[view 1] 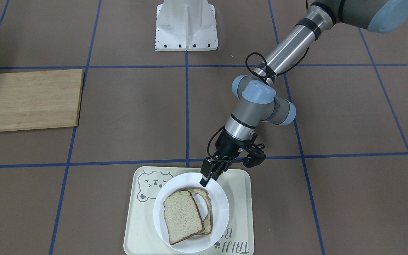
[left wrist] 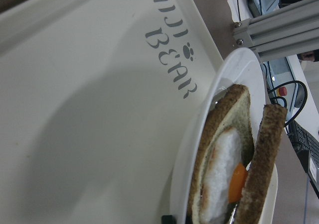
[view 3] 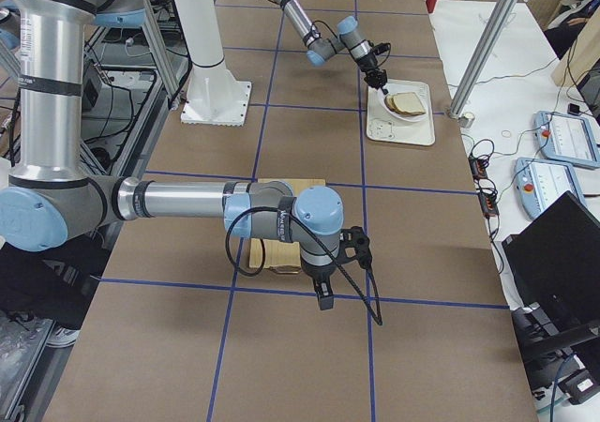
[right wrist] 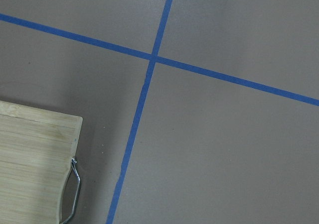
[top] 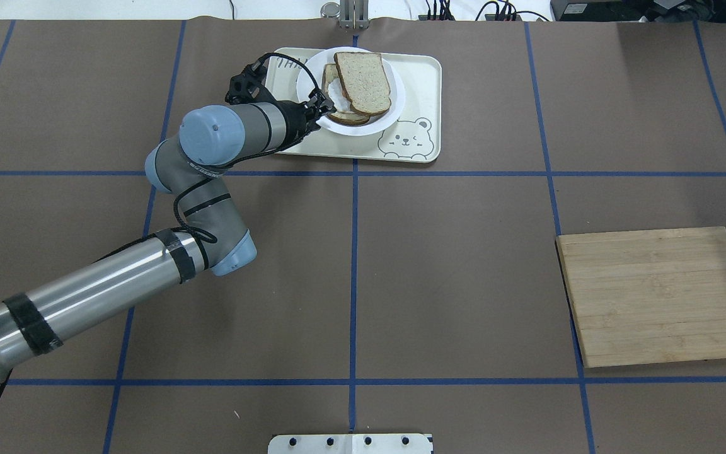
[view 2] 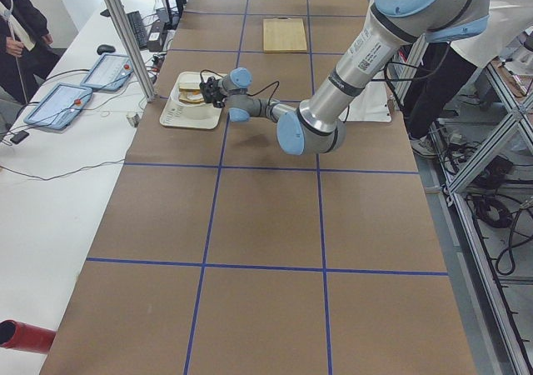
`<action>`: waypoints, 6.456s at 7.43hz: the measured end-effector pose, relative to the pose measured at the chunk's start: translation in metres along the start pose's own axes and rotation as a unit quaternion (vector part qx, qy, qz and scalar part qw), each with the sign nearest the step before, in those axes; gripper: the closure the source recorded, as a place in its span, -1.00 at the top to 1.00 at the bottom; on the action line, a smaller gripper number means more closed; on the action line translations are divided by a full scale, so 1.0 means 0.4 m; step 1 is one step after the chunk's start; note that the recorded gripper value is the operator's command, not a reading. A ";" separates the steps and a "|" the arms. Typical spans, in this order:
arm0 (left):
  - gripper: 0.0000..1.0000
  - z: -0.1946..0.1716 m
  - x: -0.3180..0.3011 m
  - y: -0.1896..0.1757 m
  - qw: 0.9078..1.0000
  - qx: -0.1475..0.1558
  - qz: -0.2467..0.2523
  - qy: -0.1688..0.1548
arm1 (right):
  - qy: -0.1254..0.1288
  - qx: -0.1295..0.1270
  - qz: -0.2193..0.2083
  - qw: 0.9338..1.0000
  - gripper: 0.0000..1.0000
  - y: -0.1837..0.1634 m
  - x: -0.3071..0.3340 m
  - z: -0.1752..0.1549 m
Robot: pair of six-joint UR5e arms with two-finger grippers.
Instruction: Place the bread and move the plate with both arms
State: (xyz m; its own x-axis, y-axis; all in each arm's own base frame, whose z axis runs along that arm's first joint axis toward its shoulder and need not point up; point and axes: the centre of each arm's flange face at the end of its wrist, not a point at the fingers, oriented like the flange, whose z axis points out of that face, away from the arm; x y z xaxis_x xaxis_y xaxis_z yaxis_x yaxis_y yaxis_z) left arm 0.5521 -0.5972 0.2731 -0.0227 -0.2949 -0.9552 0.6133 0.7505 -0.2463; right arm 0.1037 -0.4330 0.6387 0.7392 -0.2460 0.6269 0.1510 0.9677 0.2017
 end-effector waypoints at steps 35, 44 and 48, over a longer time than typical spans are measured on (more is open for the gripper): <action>0.98 -1.301 -0.870 -0.966 0.838 -0.249 0.362 -0.323 | 0.000 0.005 0.065 0.998 1.00 0.003 -0.013 -0.008; 0.98 -1.310 -0.886 -0.958 0.839 -0.251 0.357 -0.325 | 0.000 0.005 0.064 0.998 1.00 0.000 -0.016 -0.008; 0.98 -1.310 -0.888 -0.958 0.839 -0.251 0.356 -0.325 | 0.000 0.004 0.063 0.998 1.00 -0.001 -0.018 -0.006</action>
State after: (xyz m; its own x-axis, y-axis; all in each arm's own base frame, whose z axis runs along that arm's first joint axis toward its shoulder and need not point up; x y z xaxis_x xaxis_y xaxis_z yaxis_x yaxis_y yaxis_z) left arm -0.0884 -0.4700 0.6209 0.7441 0.1971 -0.6383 -0.1260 0.9797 0.1556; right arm 0.1000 -0.4317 0.6322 0.7520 -0.1214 0.6479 0.0507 0.9906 0.1268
